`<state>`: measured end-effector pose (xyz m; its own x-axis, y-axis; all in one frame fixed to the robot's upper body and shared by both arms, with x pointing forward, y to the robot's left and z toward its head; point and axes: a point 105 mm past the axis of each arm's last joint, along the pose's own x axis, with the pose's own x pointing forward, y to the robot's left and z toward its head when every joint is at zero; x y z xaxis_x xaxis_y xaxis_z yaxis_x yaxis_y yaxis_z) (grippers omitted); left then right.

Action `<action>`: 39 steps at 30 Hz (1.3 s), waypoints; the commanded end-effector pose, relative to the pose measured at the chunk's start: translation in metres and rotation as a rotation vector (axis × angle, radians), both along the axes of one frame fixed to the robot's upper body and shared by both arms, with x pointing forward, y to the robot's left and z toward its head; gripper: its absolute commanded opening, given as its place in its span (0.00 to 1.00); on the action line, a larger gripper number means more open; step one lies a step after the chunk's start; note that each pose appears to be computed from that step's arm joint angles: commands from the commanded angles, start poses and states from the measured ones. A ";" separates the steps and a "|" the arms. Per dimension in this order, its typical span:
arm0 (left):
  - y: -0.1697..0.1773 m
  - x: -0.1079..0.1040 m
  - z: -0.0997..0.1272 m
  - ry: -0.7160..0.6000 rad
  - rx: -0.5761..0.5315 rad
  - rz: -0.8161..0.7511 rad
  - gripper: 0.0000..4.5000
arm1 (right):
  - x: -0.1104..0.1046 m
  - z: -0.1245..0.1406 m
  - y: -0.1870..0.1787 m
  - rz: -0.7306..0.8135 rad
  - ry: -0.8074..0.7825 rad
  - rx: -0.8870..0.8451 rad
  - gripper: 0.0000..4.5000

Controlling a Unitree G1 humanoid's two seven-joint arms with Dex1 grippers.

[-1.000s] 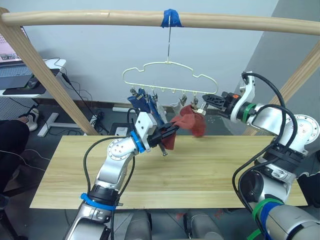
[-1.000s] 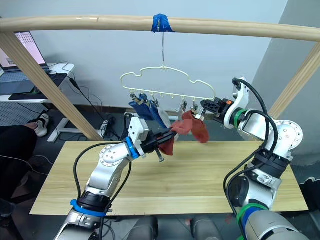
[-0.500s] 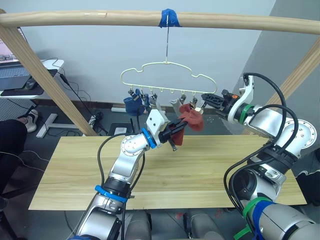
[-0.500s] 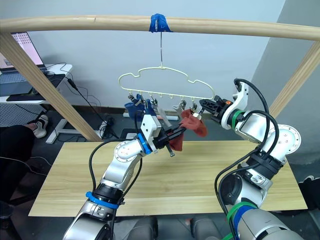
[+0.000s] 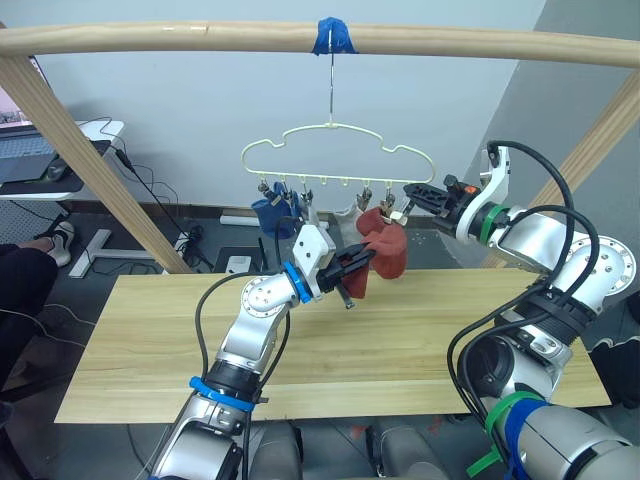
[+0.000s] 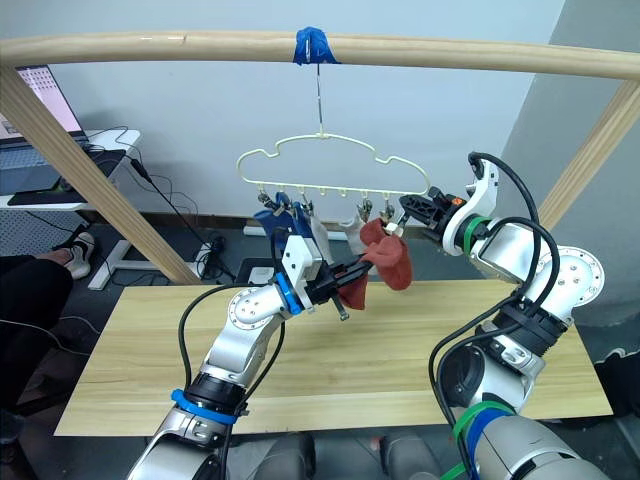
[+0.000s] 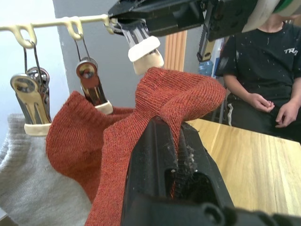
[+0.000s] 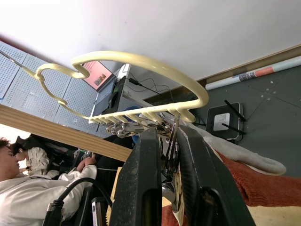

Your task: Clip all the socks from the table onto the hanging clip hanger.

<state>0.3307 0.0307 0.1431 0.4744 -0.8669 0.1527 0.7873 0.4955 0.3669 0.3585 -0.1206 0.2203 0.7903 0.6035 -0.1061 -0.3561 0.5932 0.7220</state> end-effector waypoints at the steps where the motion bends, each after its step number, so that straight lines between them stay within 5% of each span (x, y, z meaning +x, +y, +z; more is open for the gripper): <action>1: -0.002 0.001 0.024 -0.080 -0.042 -0.002 0.00 | -0.005 0.016 0.004 0.034 -0.070 0.007 0.10; 27: -0.008 0.005 0.031 -0.106 -0.047 -0.003 0.00 | -0.012 0.014 0.014 0.078 -0.084 -0.023 0.10; 30: -0.009 0.004 0.031 -0.109 -0.047 -0.012 0.00 | -0.013 0.013 0.014 0.083 -0.087 -0.025 0.26; 39: -0.018 -0.003 0.028 -0.123 -0.016 -0.058 0.00 | -0.017 0.014 -0.003 0.026 -0.127 -0.077 0.94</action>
<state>0.3343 0.0215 0.1616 0.4471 -0.8720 0.1993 0.7633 0.4881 0.4232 0.3468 -0.1184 0.2207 0.7697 0.6299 -0.1040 -0.4154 0.6178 0.6676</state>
